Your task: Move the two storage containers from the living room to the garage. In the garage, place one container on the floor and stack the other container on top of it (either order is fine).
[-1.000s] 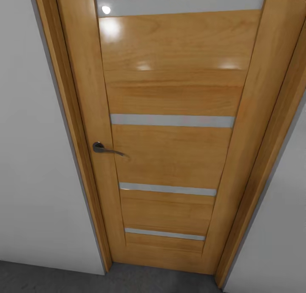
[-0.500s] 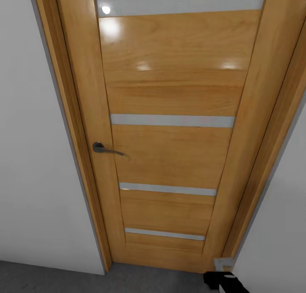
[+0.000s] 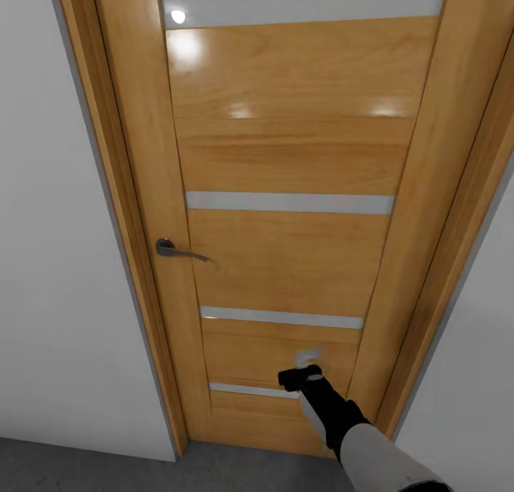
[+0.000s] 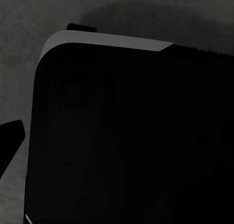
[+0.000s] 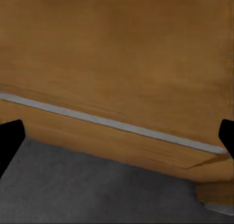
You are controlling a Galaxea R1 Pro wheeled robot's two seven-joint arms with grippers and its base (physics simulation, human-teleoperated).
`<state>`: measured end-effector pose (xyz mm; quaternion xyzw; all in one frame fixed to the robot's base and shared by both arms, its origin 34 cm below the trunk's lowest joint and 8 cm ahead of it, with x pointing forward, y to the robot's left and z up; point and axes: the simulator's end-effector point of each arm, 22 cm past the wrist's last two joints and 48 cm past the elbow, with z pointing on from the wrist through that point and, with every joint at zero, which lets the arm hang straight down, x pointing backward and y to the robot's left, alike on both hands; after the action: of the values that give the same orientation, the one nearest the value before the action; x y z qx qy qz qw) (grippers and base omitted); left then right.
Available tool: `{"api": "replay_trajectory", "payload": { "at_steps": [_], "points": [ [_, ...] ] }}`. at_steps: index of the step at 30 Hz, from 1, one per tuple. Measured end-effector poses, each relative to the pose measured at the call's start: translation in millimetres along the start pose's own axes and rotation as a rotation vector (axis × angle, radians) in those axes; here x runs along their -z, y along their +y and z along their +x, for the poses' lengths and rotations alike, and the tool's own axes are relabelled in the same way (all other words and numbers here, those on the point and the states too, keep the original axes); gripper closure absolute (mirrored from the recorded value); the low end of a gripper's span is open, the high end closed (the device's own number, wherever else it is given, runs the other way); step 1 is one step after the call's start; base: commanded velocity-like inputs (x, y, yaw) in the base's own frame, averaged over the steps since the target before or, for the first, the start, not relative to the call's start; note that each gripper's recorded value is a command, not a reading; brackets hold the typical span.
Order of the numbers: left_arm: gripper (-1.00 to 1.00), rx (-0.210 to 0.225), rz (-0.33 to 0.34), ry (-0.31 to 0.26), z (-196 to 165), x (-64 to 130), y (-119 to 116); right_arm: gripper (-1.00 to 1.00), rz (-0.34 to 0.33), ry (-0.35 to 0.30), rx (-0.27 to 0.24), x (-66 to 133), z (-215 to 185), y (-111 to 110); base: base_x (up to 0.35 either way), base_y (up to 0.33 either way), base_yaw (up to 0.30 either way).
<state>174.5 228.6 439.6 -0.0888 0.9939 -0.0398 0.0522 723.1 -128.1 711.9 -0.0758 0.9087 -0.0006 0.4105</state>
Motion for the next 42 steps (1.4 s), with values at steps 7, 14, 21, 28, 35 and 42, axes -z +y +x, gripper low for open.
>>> {"api": "replay_trajectory", "payload": {
  "at_steps": [7,14,21,28,35,42],
  "points": [
    [-1.0,0.0,-0.001,0.0,-0.2,0.0,0.8,-1.0,-0.042,-0.249,0.238,18.9,-123.1,35.7,0.0,0.0,0.0],
    [-1.0,0.0,-0.003,-0.001,-0.8,0.1,2.2,-1.0,-0.077,-0.384,0.345,35.5,-155.6,67.6,0.0,0.0,0.0],
    [-1.0,0.002,-0.004,-0.002,-1.3,0.1,2.8,-1.0,-0.087,-0.432,0.355,43.3,-169.4,75.4,0.0,0.0,0.0],
    [-1.0,0.001,0.0,-0.002,-0.9,0.0,0.4,-1.0,-0.126,-0.564,0.493,58.0,-194.0,103.5,0.0,0.0,0.0],
    [-1.0,-0.002,0.002,-0.002,-0.6,0.1,-0.8,-1.0,-0.054,-0.54,0.617,55.2,-232.1,84.8,0.197,0.0,0.0],
    [-1.0,-0.003,0.003,-0.002,-0.5,0.1,-1.3,-1.0,-0.053,-0.535,0.623,54.4,-231.6,84.4,0.316,0.0,0.0]
  ]
}}
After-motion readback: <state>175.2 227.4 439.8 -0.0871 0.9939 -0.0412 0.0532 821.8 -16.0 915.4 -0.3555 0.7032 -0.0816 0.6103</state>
